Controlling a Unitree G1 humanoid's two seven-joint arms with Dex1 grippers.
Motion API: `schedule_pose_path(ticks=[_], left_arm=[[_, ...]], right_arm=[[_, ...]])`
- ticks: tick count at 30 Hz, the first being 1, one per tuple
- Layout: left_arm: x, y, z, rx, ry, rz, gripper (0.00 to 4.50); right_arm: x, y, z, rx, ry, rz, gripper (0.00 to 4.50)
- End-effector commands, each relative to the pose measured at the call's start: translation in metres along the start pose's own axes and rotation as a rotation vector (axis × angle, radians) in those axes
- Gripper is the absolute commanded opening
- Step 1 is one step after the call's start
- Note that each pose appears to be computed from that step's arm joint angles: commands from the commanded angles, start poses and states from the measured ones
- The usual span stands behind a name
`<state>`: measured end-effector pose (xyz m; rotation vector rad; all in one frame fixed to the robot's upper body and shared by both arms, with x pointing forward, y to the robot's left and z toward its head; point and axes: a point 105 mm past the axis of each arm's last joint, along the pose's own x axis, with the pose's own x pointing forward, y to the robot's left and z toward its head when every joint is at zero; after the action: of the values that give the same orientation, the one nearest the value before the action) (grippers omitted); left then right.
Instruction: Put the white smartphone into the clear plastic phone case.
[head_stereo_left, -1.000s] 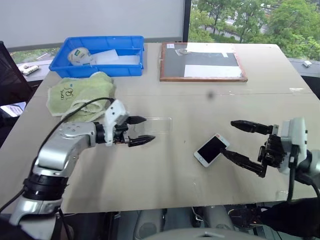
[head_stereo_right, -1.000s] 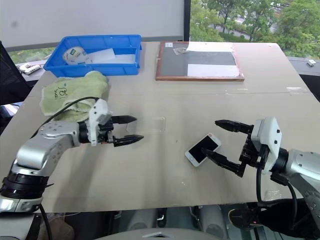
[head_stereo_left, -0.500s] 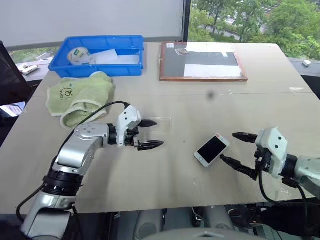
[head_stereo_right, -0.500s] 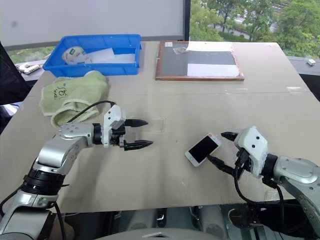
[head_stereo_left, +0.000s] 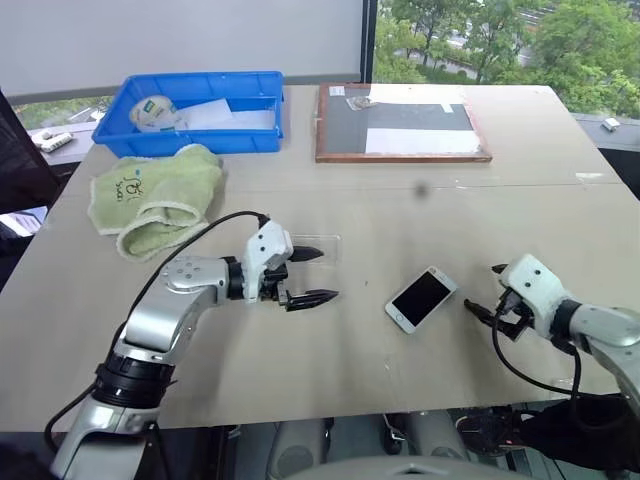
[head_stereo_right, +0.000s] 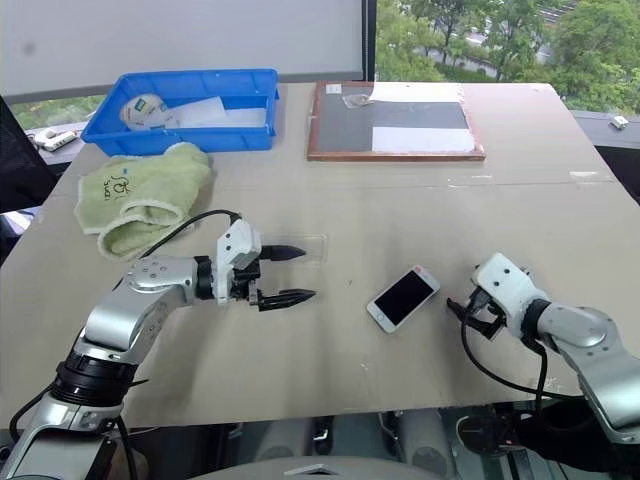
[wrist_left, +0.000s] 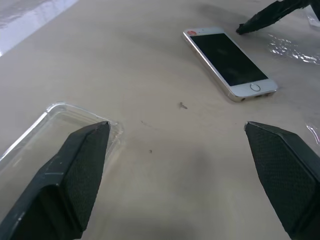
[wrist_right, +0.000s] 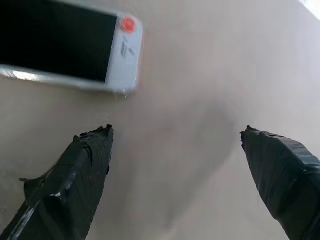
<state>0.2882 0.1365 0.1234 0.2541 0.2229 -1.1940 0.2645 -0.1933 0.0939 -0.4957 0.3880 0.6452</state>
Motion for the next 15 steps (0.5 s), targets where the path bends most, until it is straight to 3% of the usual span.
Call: schedule_pose_path(ticks=[1, 7, 15], left_arm=[[-0.008, -0.006, 0.013, 0.022, -0.051, -0.012, 4.46], [-0.005, -0.012, 0.013, -0.007, -0.051, -0.018, 4.46], [0.017, -0.009, 0.033, -0.078, -0.067, -0.028, 4.46]], right_arm=[[-0.002, 0.018, 0.015, 0.092, -0.057, 0.111, 4.5], [0.003, 0.014, 0.004, 0.02, 0.008, 0.071, 4.5], [0.005, 0.014, 0.015, 0.018, -0.031, 0.067, 4.5]])
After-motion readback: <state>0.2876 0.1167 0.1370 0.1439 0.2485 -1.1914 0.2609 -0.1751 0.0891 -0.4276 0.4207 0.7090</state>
